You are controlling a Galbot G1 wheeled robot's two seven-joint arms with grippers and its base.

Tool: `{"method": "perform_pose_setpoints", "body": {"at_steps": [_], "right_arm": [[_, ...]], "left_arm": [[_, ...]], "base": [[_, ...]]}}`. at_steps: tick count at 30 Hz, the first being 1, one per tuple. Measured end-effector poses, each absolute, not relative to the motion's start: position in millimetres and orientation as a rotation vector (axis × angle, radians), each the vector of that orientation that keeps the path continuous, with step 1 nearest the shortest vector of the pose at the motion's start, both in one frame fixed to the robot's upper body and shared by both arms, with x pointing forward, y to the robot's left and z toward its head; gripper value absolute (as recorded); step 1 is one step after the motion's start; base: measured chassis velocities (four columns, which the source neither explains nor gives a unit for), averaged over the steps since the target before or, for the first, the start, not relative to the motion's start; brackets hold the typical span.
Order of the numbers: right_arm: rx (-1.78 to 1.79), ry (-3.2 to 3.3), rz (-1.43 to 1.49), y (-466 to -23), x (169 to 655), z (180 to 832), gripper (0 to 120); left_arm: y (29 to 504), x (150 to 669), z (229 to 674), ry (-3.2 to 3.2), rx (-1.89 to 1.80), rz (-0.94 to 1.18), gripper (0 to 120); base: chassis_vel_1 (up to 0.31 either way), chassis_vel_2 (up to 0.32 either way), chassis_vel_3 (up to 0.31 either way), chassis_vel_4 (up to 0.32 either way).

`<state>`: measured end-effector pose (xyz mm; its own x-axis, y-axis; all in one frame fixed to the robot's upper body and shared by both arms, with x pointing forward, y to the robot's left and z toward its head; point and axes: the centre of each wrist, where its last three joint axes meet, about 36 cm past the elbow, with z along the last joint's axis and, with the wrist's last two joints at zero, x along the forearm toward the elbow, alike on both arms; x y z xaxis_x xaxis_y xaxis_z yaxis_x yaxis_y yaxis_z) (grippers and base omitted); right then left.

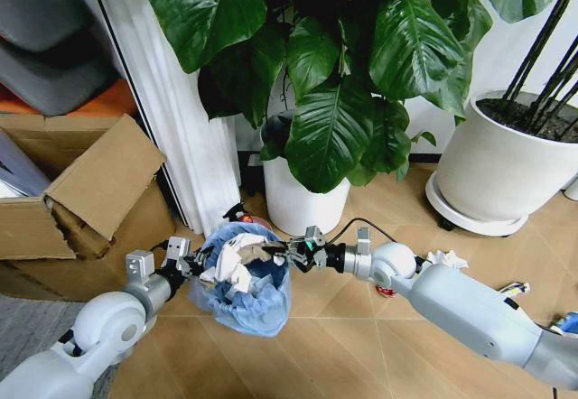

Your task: Pick up the trash bin and place the garbage on the floor into it.

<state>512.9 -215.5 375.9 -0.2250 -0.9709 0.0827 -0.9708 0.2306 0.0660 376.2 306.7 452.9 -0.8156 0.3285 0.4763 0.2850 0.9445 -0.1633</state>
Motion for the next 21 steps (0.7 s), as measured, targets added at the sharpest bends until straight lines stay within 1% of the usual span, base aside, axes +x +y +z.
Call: {"method": "perform_pose_setpoints", "body": {"at_steps": [1, 2, 3, 7, 8, 11, 12, 15, 16, 17, 18, 19, 21], "right_arm": [[1.886, -2.377, 0.001, -214.5, 512.9, 375.8, 23], [1.886, -2.371, 0.007, -213.9, 512.8, 375.6, 30], [1.886, -2.371, 0.007, -213.9, 512.8, 375.6, 30], [1.884, -2.375, 0.015, -212.1, 512.1, 377.3, 46], [1.884, -2.375, 0.015, -212.1, 512.1, 377.3, 46], [1.858, -2.433, -0.007, -215.7, 514.3, 387.7, 64], [1.858, -2.433, -0.007, -215.7, 514.3, 387.7, 64], [1.761, -2.532, -0.03, -234.1, 516.3, 398.9, 75], [1.761, -2.532, -0.03, -234.1, 516.3, 398.9, 75], [1.718, -2.562, -0.039, -241.2, 514.1, 401.5, 80], [1.617, -2.615, -0.055, -257.2, 505.9, 404.0, 86], [1.617, -2.615, -0.055, -257.2, 505.9, 404.0, 86], [1.455, -2.677, -0.057, -279.4, 485.9, 401.8, 96]], "left_arm": [[306.7, 375.6, 452.8, -2.58, -0.435, 0.116, 0], [306.4, 375.1, 453.0, -2.576, -0.434, 0.12, 0], [306.4, 375.1, 453.0, -2.576, -0.434, 0.12, 0], [306.5, 374.4, 453.4, -2.571, -0.43, 0.123, 0], [306.5, 374.4, 453.4, -2.571, -0.43, 0.123, 0], [309.1, 371.9, 451.8, -2.565, -0.418, 0.122, 0], [309.1, 371.9, 451.8, -2.565, -0.418, 0.122, 0], [312.9, 369.3, 450.6, -2.565, -0.398, 0.12, 0], [312.9, 369.3, 450.6, -2.565, -0.398, 0.12, 0], [314.1, 368.8, 450.6, -2.566, -0.393, 0.12, 0], [316.0, 368.1, 450.9, -2.569, -0.383, 0.118, 0], [316.0, 368.1, 450.9, -2.569, -0.383, 0.118, 0], [318.2, 367.7, 451.5, -2.573, -0.373, 0.113, 0]], "base": [[0.0, 0.0, 0.0, 0.0], [0.0, 0.0, 0.0, 0.0], [0.0, 0.0, 0.0, 0.0], [0.0, 0.0, 0.0, 0.0], [0.0, 0.0, 0.0, 0.0], [0.0, 0.0, 0.0, 0.0], [0.0, 0.0, 0.0, 0.0], [0.0, 0.0, 0.0, 0.0], [0.0, 0.0, 0.0, 0.0], [0.0, 0.0, 0.0, 0.0], [0.0, 0.0, 0.0, 0.0], [0.0, 0.0, 0.0, 0.0], [0.0, 0.0, 0.0, 0.0]]}}
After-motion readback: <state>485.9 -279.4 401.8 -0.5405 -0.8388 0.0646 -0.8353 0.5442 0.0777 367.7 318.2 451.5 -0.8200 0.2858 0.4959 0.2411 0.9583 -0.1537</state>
